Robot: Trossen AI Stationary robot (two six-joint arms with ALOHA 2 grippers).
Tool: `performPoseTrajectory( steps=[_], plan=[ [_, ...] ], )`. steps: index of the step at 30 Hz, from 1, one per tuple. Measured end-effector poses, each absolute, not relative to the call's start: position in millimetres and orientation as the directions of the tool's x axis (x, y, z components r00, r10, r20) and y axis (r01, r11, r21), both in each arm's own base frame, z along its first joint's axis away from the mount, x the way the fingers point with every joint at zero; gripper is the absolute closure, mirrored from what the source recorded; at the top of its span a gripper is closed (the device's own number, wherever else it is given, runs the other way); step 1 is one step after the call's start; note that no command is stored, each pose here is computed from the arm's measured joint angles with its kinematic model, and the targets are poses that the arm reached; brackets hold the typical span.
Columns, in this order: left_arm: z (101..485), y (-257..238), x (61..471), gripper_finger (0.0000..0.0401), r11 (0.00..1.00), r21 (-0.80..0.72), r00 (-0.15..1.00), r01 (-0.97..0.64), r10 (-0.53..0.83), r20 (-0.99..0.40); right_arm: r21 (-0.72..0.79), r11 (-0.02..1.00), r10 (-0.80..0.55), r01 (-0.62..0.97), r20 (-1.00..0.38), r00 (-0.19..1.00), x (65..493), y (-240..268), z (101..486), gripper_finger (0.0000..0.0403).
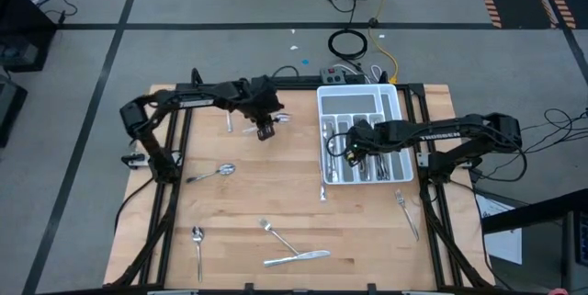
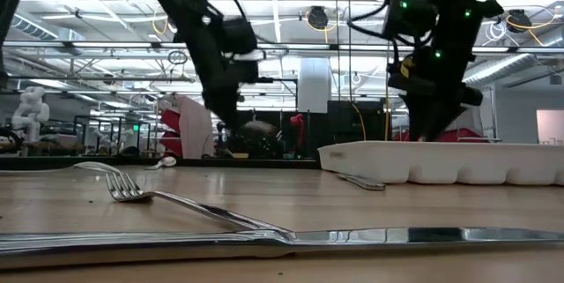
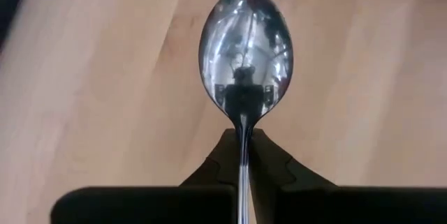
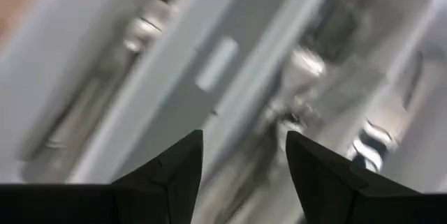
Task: Sort silverware
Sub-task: Put the silver spoon into the white silverware tray
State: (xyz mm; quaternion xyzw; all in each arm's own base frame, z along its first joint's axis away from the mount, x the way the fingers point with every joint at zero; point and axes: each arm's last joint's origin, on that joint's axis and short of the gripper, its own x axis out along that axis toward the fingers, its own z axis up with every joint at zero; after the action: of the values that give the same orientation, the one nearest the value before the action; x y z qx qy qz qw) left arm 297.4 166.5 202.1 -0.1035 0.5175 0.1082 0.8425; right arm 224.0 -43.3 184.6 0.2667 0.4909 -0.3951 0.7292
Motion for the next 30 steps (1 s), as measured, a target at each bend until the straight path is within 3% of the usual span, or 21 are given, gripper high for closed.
performPoseTrajectory(
  steps=[6,12,21,30],
  plan=[
    [237.5,157.1,292.0,0.0390,0.915,-0.280,0.616,-0.290,-0.045,-0.786,0.026,0.693,-0.337,0.720,-0.872,0.356,238.9,-45.3,212.5,0.0206],
    [271.1,147.4,293.0,0.0390,0.831,-0.551,0.788,-0.072,-0.291,-0.542,-0.061,0.857,-0.361,0.512,-0.780,0.511,257.5,-48.2,264.5,0.0206],
    [292.1,136.6,301.3,0.0390,0.641,-0.726,0.765,0.249,-0.590,-0.258,-0.169,0.960,-0.280,0.224,-0.617,0.736,271.7,-45.0,350.3,0.0206],
    [300.3,124.7,311.1,0.0390,0.600,-0.718,0.733,0.353,-0.654,-0.186,-0.302,0.949,-0.231,0.092,-0.468,0.853,278.2,-32.8,385.3,0.0206]
  ],
)
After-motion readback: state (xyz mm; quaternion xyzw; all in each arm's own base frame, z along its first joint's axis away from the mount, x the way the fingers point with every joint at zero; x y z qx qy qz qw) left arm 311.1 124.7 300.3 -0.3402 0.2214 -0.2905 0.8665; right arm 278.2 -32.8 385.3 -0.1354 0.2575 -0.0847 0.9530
